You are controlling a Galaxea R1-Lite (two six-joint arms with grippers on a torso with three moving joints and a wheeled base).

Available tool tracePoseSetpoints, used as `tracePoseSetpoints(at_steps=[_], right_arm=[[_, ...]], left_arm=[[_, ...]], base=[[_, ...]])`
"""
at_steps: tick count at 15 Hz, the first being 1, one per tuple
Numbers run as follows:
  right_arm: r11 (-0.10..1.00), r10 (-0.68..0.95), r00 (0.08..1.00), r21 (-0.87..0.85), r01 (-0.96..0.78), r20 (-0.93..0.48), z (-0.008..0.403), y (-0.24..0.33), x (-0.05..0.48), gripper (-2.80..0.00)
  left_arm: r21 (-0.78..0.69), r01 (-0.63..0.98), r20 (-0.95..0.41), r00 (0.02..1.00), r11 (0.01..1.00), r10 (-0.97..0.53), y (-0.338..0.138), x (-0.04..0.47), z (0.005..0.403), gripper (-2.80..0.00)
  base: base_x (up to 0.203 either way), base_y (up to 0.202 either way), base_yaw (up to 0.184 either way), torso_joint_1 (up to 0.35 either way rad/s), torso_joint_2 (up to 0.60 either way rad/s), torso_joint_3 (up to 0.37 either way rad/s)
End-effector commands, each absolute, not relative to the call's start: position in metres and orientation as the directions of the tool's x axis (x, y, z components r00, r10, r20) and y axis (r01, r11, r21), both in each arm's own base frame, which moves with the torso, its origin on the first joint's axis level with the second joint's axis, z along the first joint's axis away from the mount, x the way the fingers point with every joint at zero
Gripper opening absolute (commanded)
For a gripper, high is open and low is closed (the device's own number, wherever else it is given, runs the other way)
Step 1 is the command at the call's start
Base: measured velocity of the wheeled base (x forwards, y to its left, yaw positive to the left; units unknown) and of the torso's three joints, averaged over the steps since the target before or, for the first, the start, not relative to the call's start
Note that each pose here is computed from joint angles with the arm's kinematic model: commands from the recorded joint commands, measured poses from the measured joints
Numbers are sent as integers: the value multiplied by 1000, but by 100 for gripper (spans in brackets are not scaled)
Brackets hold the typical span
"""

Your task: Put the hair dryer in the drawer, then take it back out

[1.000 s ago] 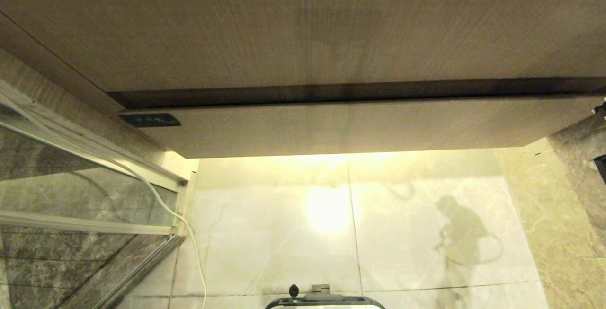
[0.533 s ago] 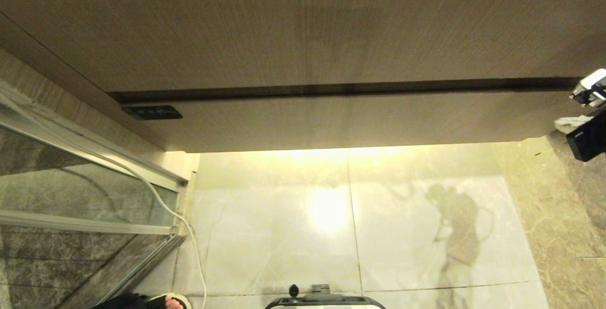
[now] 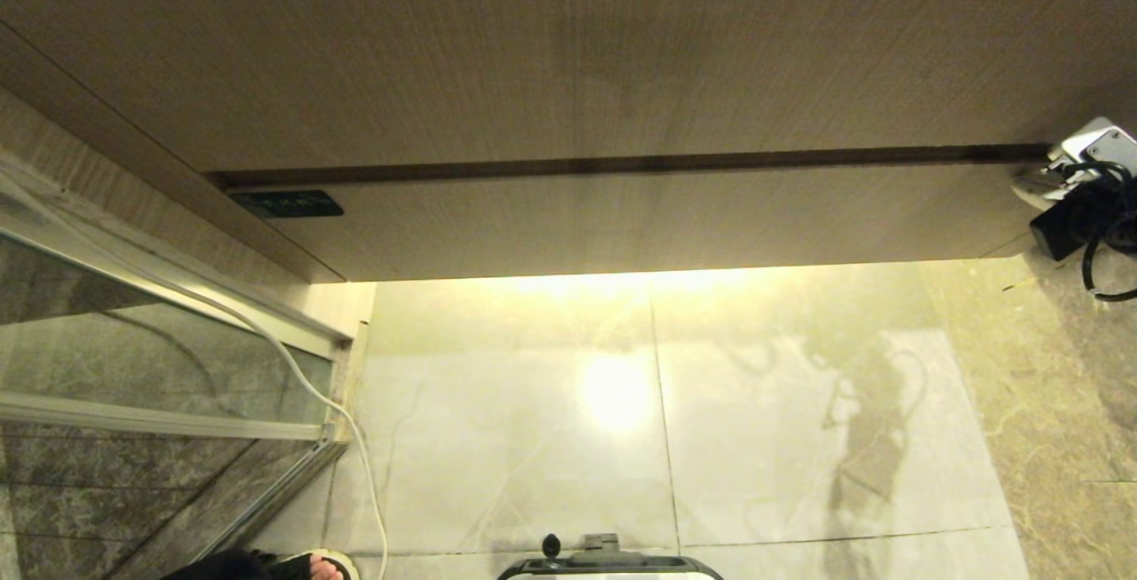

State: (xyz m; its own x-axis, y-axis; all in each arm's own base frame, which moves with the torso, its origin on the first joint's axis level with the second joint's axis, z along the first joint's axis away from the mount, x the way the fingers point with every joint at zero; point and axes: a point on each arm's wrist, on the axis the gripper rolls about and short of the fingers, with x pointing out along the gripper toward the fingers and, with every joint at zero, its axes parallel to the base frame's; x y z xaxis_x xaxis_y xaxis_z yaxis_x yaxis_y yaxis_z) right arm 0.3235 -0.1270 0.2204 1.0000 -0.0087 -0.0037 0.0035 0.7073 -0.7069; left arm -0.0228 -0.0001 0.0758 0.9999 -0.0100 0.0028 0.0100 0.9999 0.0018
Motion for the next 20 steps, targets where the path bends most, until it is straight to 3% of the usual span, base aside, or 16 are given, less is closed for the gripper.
tracePoseSetpoints(at_steps=[1, 3, 6, 20], right_arm=[[704, -13, 1000, -710, 10, 1, 217, -130, 327, -280], [703, -31, 998, -711, -14, -50, 217, -133, 316, -280], [696, 75, 993, -708, -118, -92, 222, -125, 302, -280], [661, 83, 990, -737, -141, -115, 231, -116, 278, -280]], left_arm=[[2, 11, 3, 1000, 1000, -11, 0, -23, 76, -280], [2, 11, 2, 1000, 1000, -11, 0, -23, 75, -280], [2, 11, 2, 1000, 1000, -11, 0, -23, 75, -280], [2, 11, 2, 1000, 1000, -11, 0, -23, 75, -280]], base=[[0, 0, 0, 0, 0, 0], [0, 0, 0, 0, 0, 0], [0, 0, 0, 0, 0, 0], [0, 0, 0, 0, 0, 0]])
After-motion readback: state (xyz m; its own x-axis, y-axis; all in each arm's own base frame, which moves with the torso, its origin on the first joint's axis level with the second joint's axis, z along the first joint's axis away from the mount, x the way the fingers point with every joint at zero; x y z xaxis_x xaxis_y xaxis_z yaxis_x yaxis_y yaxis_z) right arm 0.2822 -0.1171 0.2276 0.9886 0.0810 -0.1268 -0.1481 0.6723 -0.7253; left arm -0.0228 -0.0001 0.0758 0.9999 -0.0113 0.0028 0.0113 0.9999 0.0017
